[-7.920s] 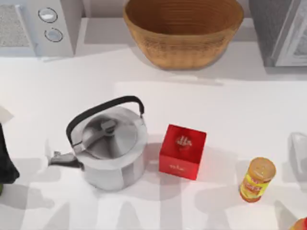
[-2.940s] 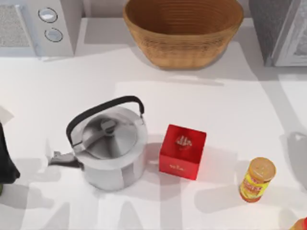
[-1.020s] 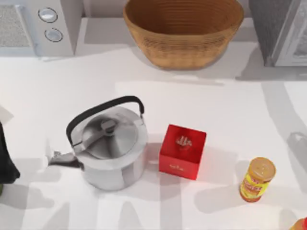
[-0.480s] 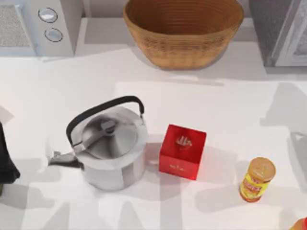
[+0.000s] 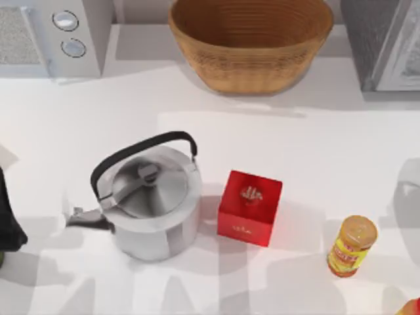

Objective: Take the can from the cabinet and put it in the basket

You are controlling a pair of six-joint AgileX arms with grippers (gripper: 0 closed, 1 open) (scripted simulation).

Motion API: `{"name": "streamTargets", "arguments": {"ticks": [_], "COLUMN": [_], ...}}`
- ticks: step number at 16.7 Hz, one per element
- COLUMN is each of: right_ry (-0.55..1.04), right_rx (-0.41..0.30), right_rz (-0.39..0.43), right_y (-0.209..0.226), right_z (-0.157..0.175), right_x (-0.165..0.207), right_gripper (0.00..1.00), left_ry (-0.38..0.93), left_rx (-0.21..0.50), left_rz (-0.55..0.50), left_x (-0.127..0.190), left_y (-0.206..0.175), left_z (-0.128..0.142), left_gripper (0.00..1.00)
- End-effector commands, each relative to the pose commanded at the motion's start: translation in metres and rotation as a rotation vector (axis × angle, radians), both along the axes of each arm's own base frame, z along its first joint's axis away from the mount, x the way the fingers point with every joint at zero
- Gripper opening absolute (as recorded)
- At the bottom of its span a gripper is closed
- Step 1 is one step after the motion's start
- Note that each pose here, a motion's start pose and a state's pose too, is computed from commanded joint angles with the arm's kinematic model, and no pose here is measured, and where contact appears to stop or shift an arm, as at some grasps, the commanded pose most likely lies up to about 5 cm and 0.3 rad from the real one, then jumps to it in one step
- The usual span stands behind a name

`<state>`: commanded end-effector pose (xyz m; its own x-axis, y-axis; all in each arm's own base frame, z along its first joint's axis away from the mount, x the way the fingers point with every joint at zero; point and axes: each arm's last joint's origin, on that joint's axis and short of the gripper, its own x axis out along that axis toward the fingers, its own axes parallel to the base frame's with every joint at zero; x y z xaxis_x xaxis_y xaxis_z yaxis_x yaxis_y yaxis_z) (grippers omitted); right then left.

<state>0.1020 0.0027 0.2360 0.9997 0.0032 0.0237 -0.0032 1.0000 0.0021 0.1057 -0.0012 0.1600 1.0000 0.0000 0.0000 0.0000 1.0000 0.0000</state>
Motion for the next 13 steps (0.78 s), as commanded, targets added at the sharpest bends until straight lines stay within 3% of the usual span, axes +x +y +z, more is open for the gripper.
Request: {"name": "streamTargets", "arguments": {"ticks": [6,13], "right_ry": [0.022,0.039], "right_rx": [-0.002,0.0], "right_rz": [-0.003,-0.001], "right_y": [-0.004,-0.004], "right_z": [-0.072,-0.079], "right_x": [0.003,0.005], "right_gripper": [0.0,0.0], "left_ry": [0.0,0.0], "left_rx": [0.0,0.0], "left_rz": [0.0,0.0], "left_x": [0.0,0.0], "left_y": [0.0,0.0], "left_z": [0.0,0.0], "left_gripper": [1.0,1.0]}}
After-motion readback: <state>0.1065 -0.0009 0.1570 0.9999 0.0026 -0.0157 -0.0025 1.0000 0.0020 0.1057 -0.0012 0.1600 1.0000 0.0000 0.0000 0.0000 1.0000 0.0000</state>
